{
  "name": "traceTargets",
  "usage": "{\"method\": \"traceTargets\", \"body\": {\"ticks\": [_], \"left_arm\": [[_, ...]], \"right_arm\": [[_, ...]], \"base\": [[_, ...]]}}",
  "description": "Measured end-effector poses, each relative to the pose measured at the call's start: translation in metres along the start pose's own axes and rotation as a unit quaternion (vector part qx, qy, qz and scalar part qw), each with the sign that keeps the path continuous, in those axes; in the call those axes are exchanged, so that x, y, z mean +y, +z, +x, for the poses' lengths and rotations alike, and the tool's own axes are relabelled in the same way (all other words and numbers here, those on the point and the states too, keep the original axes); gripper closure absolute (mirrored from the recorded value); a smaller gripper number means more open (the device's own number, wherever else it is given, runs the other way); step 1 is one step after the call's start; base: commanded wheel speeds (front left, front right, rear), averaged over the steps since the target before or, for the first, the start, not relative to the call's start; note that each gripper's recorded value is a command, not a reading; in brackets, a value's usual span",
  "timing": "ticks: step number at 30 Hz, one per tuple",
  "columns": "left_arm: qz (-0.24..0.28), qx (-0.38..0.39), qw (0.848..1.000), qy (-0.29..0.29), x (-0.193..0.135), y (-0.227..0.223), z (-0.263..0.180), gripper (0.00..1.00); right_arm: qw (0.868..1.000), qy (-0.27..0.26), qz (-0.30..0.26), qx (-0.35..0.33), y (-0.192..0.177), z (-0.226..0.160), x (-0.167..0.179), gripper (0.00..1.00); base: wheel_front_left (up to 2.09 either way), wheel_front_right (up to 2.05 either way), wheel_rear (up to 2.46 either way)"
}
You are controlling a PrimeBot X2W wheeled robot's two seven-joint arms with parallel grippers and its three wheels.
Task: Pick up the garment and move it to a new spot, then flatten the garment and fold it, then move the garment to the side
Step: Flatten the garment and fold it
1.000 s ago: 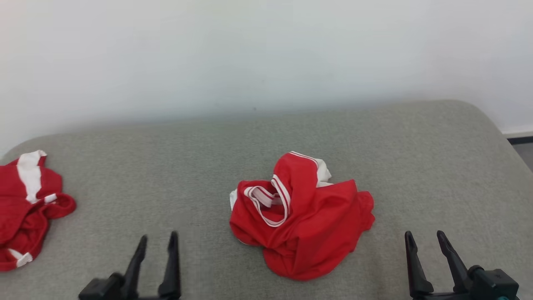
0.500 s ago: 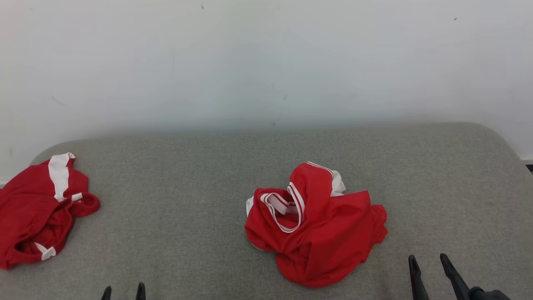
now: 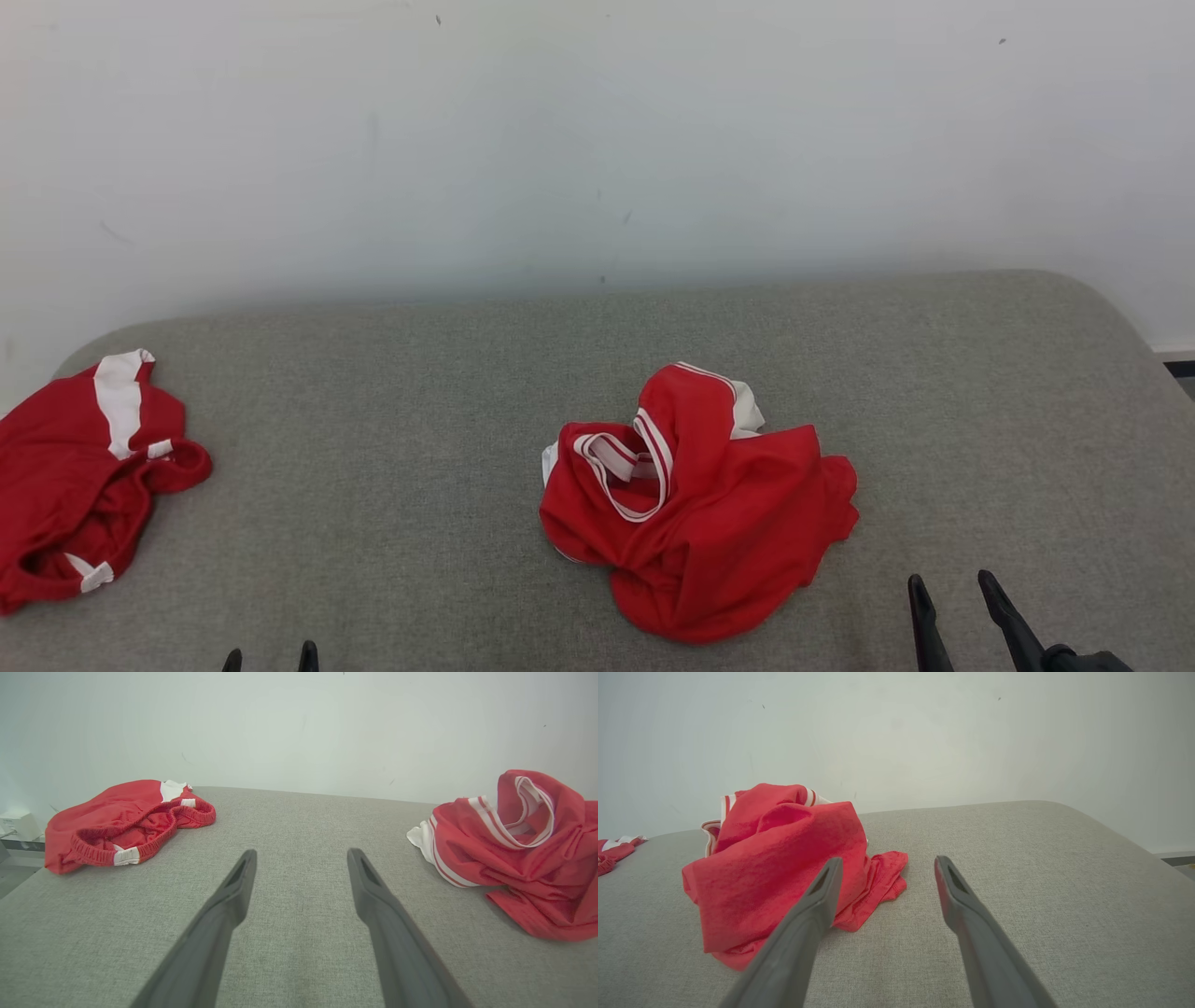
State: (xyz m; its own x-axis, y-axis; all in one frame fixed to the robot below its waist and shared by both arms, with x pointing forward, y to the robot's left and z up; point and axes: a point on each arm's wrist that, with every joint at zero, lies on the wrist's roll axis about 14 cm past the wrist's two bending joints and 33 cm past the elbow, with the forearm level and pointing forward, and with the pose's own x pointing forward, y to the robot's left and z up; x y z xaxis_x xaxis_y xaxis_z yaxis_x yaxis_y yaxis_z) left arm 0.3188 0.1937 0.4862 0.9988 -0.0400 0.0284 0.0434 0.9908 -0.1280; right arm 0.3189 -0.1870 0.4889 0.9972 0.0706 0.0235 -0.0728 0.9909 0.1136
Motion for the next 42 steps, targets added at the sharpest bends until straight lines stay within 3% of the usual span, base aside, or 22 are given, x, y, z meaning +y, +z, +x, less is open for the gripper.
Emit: {"method": "traceTargets", "body": {"ticks": [14,21,26,34,36,42], "left_arm": [[-0.027,0.015,0.999,-0.010,-0.013,-0.011,0.007,0.00],[-0.064,0.018,0.995,-0.074,-0.056,0.014,0.057,0.00],[-0.118,0.060,0.981,-0.143,-0.107,0.031,0.089,0.00],[-0.133,0.159,0.947,-0.247,-0.192,0.020,0.108,0.00],[-0.145,0.189,0.936,-0.259,-0.213,0.009,0.111,0.00],[-0.153,0.226,0.928,-0.253,-0.235,-0.014,0.122,0.00]], "right_arm": [[1.000,-0.001,0.003,0.002,-0.002,0.000,0.001,0.00],[1.000,-0.006,0.006,0.002,-0.002,-0.002,-0.001,0.00],[1.000,-0.017,0.009,0.003,-0.003,-0.007,-0.006,0.00],[0.999,-0.052,0.012,0.004,-0.003,-0.018,-0.023,0.00],[0.997,-0.070,0.013,0.003,-0.004,-0.024,-0.032,0.00],[0.994,-0.111,0.017,0.006,-0.006,-0.040,-0.050,0.00]], "base": [[0.00,0.00,0.00],[0.00,0.00,0.00],[0.00,0.00,0.00],[0.00,0.00,0.00],[0.00,0.00,0.00],[0.00,0.00,0.00]]}}
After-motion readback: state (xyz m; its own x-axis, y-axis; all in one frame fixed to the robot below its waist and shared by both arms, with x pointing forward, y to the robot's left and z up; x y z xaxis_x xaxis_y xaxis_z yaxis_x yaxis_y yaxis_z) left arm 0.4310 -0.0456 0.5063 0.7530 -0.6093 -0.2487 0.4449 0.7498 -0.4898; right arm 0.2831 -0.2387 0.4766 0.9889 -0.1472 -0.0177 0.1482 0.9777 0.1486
